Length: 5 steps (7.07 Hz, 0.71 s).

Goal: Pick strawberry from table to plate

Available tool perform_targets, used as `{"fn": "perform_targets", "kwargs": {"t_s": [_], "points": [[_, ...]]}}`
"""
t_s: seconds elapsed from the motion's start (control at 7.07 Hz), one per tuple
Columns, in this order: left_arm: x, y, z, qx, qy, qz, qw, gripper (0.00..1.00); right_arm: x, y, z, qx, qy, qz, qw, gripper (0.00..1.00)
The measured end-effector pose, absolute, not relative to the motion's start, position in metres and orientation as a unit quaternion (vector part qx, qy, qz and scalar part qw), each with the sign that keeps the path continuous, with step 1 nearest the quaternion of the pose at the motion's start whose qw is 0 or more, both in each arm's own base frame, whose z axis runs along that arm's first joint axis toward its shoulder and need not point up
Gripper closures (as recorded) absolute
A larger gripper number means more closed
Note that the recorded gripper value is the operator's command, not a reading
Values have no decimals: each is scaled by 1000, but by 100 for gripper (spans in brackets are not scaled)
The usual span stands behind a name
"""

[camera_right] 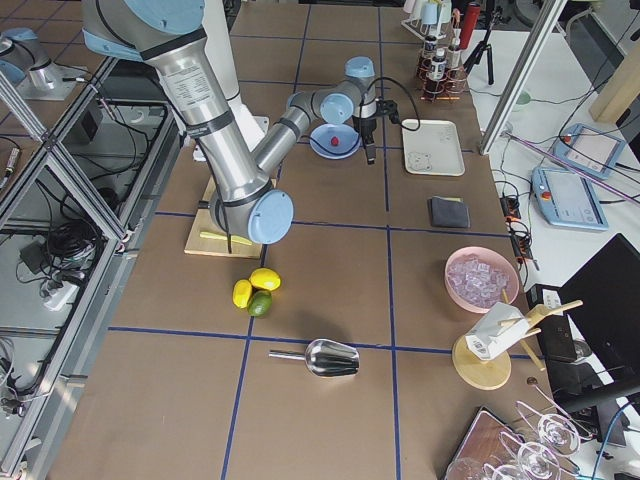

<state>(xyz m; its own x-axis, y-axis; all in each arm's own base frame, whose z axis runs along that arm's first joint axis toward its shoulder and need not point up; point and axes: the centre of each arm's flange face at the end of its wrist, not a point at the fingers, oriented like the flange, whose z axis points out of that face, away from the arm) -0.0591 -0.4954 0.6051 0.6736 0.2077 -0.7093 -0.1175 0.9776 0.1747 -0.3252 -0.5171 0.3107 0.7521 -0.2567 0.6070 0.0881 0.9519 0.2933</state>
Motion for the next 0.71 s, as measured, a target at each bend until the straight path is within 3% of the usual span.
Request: {"fn": "perform_targets", "kwargs": {"t_s": [0.28,0.71], "points": [[-59,-493,608,54,394,88,913,0,-204,-528,399,118,-329,-157,924,0],[-59,-493,608,54,394,88,913,0,-28,-474,537,123,-330,-179,919,0]]}}
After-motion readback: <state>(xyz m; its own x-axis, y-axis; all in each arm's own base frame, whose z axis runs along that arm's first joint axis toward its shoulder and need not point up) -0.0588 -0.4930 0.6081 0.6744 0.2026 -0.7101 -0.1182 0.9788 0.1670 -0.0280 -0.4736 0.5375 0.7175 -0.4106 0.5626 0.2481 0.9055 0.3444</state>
